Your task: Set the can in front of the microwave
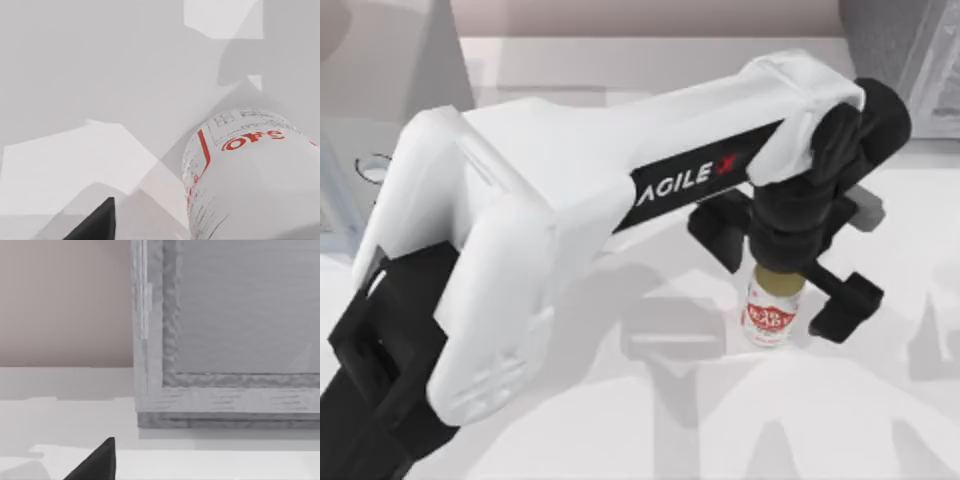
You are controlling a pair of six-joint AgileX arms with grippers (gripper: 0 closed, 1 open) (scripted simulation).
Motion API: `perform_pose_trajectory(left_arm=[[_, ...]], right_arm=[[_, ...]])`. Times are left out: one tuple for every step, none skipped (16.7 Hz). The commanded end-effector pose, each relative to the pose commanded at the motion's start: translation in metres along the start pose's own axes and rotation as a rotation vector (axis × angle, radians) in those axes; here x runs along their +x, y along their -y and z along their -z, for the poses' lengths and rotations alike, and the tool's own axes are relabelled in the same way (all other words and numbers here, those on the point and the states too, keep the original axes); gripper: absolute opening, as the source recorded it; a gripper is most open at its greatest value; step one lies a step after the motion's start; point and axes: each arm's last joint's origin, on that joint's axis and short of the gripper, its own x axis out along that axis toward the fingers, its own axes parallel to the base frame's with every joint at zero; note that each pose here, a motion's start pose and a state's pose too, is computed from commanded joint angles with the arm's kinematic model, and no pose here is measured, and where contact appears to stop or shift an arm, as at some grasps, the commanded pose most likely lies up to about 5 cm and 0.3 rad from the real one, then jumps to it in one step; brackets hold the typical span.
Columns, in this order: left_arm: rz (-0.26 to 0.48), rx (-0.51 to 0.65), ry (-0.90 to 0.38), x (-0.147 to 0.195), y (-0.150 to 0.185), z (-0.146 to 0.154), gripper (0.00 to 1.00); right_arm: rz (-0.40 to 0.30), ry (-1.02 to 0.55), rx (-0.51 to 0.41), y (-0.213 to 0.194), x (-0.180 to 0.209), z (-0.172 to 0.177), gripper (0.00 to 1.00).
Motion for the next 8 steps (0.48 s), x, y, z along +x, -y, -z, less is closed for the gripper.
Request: perform_pose_trajectory(left_arm=[[0.0,0.0,0.0,0.0007,0.0,0.0001,1.0],[0.0,0.0,0.0,0.0007,0.0,0.0001,1.0],[0.0,0.0,0.0,0.0007,0.0,0.0001,1.0],[0.0,0.0,0.0,0.0007,0.0,0.0001,1.0],[0.0,0.0,0.0,0.0007,0.0,0.0001,0.92],[0.0,0.0,0.0,0.0007,0.0,0.0001,0.85],[0.0,0.0,0.0,0.0007,0.0,0.0001,0.77],[0.0,0.0,0.0,0.0007,0.0,0.0001,0.7]], right_arm=[[0.0,0.0,0.0,0.0,0.0,0.0,1.0],[0.0,0.0,0.0,0.0,0.0,0.0,1.0],[0.0,0.0,0.0,0.0,0.0,0.0,1.0],[0.0,0.0,0.0,0.0,0.0,0.0,1.0],[0.0,0.0,0.0,0.0,0.0,0.0,1.0],[0.0,0.0,0.0,0.0,0.0,0.0,1.0],[0.0,0.0,0.0,0.0,0.0,0.0,1.0],[0.0,0.0,0.0,0.0,0.0,0.0,1.0]])
